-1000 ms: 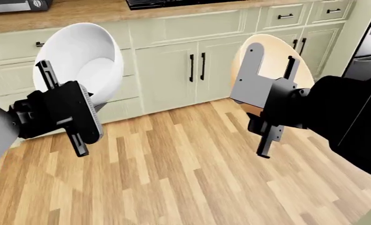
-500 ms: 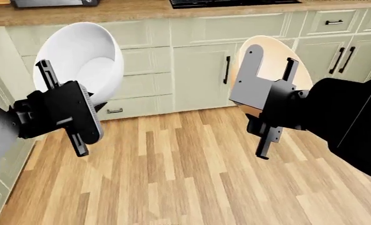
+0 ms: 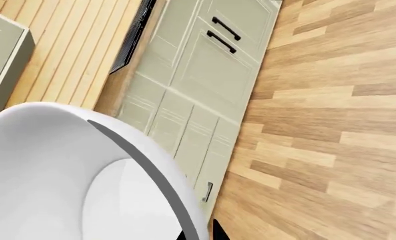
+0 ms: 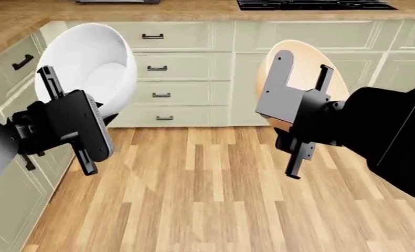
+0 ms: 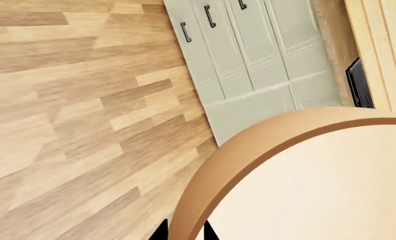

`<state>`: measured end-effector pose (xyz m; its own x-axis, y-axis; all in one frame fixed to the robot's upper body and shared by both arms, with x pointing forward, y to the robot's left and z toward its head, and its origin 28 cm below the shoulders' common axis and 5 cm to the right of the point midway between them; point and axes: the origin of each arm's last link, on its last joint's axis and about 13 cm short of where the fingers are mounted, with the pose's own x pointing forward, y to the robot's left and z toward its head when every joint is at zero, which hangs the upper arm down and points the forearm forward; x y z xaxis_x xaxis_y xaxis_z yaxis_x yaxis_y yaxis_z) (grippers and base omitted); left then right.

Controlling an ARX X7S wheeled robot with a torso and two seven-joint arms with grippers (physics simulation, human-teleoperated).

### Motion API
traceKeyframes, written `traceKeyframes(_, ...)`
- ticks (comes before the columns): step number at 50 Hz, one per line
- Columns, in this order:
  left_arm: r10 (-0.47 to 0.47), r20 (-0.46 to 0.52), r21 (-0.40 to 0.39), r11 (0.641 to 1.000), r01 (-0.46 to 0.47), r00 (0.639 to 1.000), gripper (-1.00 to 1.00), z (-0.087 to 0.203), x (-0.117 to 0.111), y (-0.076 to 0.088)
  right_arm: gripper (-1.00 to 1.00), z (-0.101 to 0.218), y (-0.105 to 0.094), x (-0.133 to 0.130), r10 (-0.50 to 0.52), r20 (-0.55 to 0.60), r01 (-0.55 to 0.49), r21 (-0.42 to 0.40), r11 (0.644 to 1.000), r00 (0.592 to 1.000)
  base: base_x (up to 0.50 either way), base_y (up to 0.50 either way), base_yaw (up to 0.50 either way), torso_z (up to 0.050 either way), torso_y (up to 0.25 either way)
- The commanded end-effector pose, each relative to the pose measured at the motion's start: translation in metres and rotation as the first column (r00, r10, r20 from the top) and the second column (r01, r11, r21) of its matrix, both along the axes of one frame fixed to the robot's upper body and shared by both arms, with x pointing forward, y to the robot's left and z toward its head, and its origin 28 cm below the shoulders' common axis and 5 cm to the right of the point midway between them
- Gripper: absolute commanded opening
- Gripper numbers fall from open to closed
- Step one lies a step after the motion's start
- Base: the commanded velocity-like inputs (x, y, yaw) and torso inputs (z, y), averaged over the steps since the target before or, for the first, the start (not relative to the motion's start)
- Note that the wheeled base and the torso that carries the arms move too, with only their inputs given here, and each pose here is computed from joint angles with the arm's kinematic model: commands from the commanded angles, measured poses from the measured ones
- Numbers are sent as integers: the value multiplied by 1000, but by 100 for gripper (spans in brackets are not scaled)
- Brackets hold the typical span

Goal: Pick the bowl and bowl and place them in the sink. Then turn on the water.

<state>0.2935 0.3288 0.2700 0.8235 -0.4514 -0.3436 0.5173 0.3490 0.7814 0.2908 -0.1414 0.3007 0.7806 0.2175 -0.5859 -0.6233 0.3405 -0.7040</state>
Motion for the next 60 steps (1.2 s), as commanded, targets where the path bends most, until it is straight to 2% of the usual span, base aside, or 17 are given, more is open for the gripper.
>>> traceKeyframes(1, 4, 60, -13, 1000, -3, 998, -100, 11, -3, 1, -100, 10, -1, -2, -10, 64, 11, -10, 1000, 998, 0, 0, 500, 0, 0)
traceKeyframes(34, 10, 85, -22, 1000, -8, 996, -100, 10, -11, 6, -100, 11, 6, -7, 18, 75, -17, -11, 1000, 997, 0, 0, 500, 0, 1)
traceKeyframes(60, 18, 89, -13, 1000, -17, 996, -100, 11, -15, 7, -100, 10, 4, -10, 15, 76, -15, -9, 1000, 997, 0, 0, 500, 0, 2)
